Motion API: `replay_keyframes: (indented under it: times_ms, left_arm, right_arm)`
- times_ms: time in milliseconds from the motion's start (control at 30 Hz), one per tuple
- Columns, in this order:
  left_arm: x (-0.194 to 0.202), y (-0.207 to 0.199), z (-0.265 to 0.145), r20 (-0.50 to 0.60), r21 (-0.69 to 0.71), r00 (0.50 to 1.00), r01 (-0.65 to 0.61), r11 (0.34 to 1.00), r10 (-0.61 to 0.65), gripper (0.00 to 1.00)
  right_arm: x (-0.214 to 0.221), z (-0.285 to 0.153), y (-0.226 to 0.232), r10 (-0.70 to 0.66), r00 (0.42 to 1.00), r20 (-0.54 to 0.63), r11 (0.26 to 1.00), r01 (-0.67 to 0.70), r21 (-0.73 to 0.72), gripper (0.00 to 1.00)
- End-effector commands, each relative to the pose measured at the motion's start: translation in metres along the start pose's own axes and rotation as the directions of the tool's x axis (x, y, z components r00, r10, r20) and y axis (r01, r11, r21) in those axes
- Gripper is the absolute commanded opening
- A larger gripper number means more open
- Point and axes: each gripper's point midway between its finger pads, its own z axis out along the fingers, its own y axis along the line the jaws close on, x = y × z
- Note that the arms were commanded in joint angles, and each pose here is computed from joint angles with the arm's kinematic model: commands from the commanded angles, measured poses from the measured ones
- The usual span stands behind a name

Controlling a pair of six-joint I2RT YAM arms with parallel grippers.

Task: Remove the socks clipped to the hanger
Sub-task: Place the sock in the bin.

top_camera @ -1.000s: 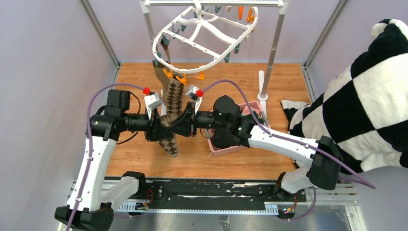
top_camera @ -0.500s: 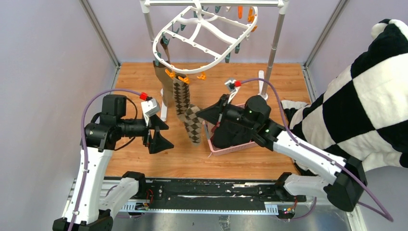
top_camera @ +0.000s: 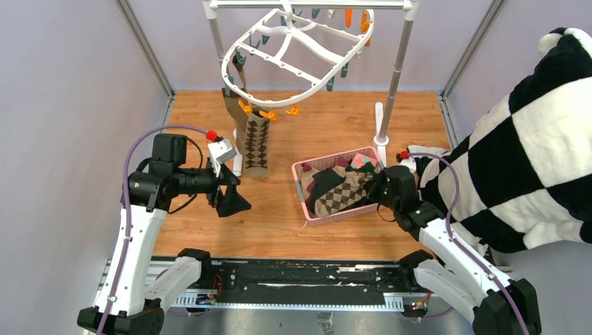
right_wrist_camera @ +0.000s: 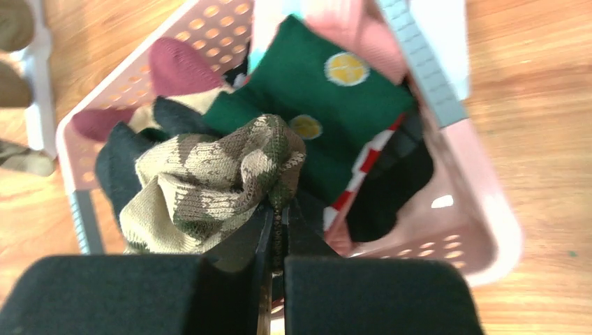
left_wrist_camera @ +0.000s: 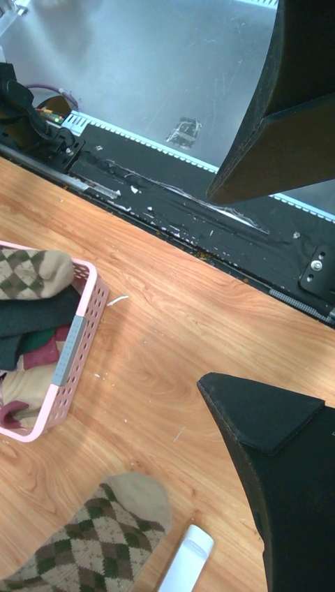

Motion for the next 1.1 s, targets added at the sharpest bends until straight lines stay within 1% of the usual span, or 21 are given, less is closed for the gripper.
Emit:
replay_keyframes:
  times_ms: [0, 33, 67, 100, 167, 200, 267, 333, 367, 433, 467, 500, 533, 633, 733, 833, 933, 1000, 1067]
  left_arm:
    - [-0.005, 0.004, -0.003, -0.005, -0.031, 1.0, 0.002, 1.0, -0.003, 1.0]
    - [-0.005, 0.006, -0.003, -0.007, -0.038, 1.0, 0.009, 0.999, -0.01, 1.0]
    - [-0.006, 0.009, -0.003, -0.01, -0.05, 1.0, 0.012, 0.999, -0.012, 1.0]
    - [-0.007, 0.011, -0.003, -0.01, -0.063, 1.0, 0.013, 0.998, -0.014, 1.0]
    - [-0.01, 0.015, -0.004, -0.007, -0.085, 1.0, 0.006, 0.996, -0.006, 1.0]
    - [-0.012, 0.017, -0.005, -0.003, -0.096, 1.0, 0.004, 0.995, -0.004, 1.0]
    - [-0.016, 0.02, -0.008, 0.008, -0.109, 1.0, 0.007, 0.994, -0.006, 1.0]
    - [-0.02, 0.024, -0.01, 0.021, -0.121, 1.0, 0.013, 0.993, -0.011, 1.0]
    - [-0.022, 0.027, -0.012, 0.026, -0.13, 1.0, 0.016, 0.991, -0.013, 1.0]
    - [-0.025, 0.031, -0.015, 0.038, -0.144, 0.999, 0.026, 0.989, -0.021, 1.0]
    - [-0.027, 0.033, -0.016, 0.045, -0.145, 0.999, 0.03, 0.989, -0.024, 1.0]
    - [-0.028, 0.035, -0.017, 0.051, -0.148, 0.998, 0.038, 0.988, -0.031, 1.0]
    - [-0.029, 0.037, -0.018, 0.058, -0.151, 0.998, 0.047, 0.987, -0.039, 1.0]
    - [-0.029, 0.044, -0.023, 0.083, -0.166, 0.994, 0.081, 0.983, -0.068, 1.0]
    - [-0.027, 0.049, -0.025, 0.095, -0.17, 0.991, 0.107, 0.98, -0.092, 1.0]
    - [-0.025, 0.052, -0.025, 0.099, -0.171, 0.989, 0.125, 0.977, -0.109, 1.0]
    - [-0.023, 0.053, -0.025, 0.1, -0.174, 0.988, 0.133, 0.976, -0.117, 1.0]
    - [-0.023, 0.055, -0.026, 0.101, -0.179, 0.987, 0.138, 0.974, -0.121, 1.0]
    - [-0.022, 0.057, -0.026, 0.103, -0.184, 0.987, 0.144, 0.972, -0.127, 1.0]
  right_arm:
    - [-0.016, -0.003, -0.044, -0.055, 0.995, 0.078, 0.973, 0.036, 0.23, 0.0]
    - [-0.02, -0.003, -0.044, -0.067, 0.994, 0.081, 0.97, 0.046, 0.239, 0.01]
    - [-0.024, -0.004, -0.044, -0.078, 0.993, 0.084, 0.967, 0.055, 0.248, 0.03]
    - [-0.028, -0.006, -0.042, -0.09, 0.992, 0.085, 0.966, 0.067, 0.25, 0.11]
    - [-0.036, -0.012, -0.035, -0.119, 0.99, 0.07, 0.965, 0.099, 0.243, 0.38]
    - [-0.041, -0.016, -0.028, -0.133, 0.989, 0.065, 0.967, 0.115, 0.227, 0.49]
    - [-0.05, -0.026, -0.012, -0.163, 0.985, 0.052, 0.973, 0.152, 0.172, 0.6]
    - [-0.056, -0.036, 0.007, -0.17, 0.984, 0.045, 0.982, 0.165, 0.092, 0.63]
    - [-0.06, -0.041, 0.018, -0.167, 0.985, 0.042, 0.985, 0.165, 0.047, 0.63]
    - [-0.054, -0.045, 0.036, -0.155, 0.988, 0.002, 0.987, 0.155, -0.045, 0.57]
    - [-0.049, -0.045, 0.043, -0.147, 0.989, -0.032, 0.986, 0.144, -0.083, 0.53]
    - [-0.041, -0.045, 0.05, -0.136, 0.988, -0.073, 0.985, 0.126, -0.121, 0.5]
    - [-0.035, -0.043, 0.054, -0.119, 0.987, -0.11, 0.984, 0.103, -0.142, 0.46]
    - [-0.014, -0.029, 0.058, -0.073, 0.975, -0.21, 0.982, 0.033, -0.187, 0.38]
    - [-0.001, -0.007, 0.047, -0.003, 0.962, -0.274, 0.982, -0.048, -0.181, 0.32]
    - [0.006, 0.019, 0.026, 0.063, 0.956, -0.287, 0.983, -0.109, -0.145, 0.29]
    - [0.012, 0.042, 0.002, 0.077, 0.954, -0.289, 0.992, -0.104, -0.077, 0.28]
    - [0.018, 0.049, -0.009, 0.062, 0.948, -0.312, 0.996, -0.079, -0.044, 0.26]
    - [0.021, 0.051, -0.016, 0.051, 0.951, -0.304, 0.998, -0.06, -0.019, 0.26]
